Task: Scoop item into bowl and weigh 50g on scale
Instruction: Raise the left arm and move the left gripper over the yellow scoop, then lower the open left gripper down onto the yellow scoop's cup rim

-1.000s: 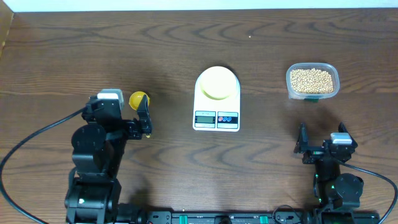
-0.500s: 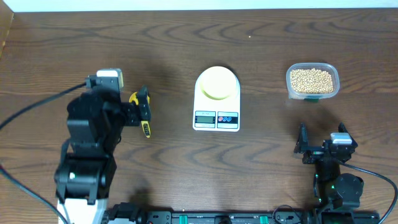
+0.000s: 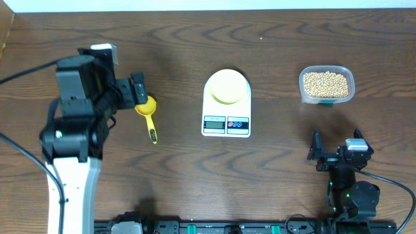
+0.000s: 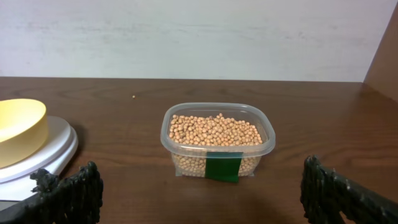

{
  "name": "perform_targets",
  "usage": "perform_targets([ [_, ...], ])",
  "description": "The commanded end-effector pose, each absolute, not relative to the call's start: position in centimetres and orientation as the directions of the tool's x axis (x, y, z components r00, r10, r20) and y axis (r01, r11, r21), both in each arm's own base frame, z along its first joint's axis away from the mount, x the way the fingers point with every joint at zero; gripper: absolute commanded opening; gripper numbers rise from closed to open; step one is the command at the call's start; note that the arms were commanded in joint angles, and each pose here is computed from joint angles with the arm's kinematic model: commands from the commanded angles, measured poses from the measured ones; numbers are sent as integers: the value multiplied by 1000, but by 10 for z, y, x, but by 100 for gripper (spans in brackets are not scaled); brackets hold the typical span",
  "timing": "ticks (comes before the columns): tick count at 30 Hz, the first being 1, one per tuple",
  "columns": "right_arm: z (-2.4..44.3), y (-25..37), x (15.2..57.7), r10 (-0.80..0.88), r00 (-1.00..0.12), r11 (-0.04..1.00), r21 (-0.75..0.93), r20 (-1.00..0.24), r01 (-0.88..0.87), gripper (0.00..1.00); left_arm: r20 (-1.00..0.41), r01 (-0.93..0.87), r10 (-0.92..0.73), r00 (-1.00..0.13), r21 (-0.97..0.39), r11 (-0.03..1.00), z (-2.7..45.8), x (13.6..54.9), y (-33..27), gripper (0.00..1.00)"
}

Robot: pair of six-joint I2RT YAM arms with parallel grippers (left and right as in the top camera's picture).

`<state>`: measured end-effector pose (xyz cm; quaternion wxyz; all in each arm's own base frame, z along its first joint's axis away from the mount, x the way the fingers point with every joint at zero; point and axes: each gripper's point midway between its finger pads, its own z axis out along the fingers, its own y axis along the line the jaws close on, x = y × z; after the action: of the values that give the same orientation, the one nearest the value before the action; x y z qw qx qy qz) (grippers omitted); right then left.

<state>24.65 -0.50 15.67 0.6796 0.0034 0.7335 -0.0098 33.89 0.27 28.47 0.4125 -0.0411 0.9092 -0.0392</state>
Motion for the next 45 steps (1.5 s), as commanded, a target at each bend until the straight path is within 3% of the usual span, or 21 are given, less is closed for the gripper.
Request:
perform_targets([
  [1,156,-7,246,5,-76,1000,3,-997,26,99,-714,-25,-162,-681,-198,980,285,354,4,98],
  [9,156,-7,246,5,-76,1000,3,-997,26,99,-587,-76,-213,-781,-248,966,266,371,18,98],
  [21,156,-7,246,5,-76,1000,3,-997,26,99,-469,-156,-210,-858,-151,976,231,383,41,98],
  [45,156,-7,246,5,-76,1000,3,-997,26,99,-273,-202,-220,-936,-92,975,153,391,53,98],
])
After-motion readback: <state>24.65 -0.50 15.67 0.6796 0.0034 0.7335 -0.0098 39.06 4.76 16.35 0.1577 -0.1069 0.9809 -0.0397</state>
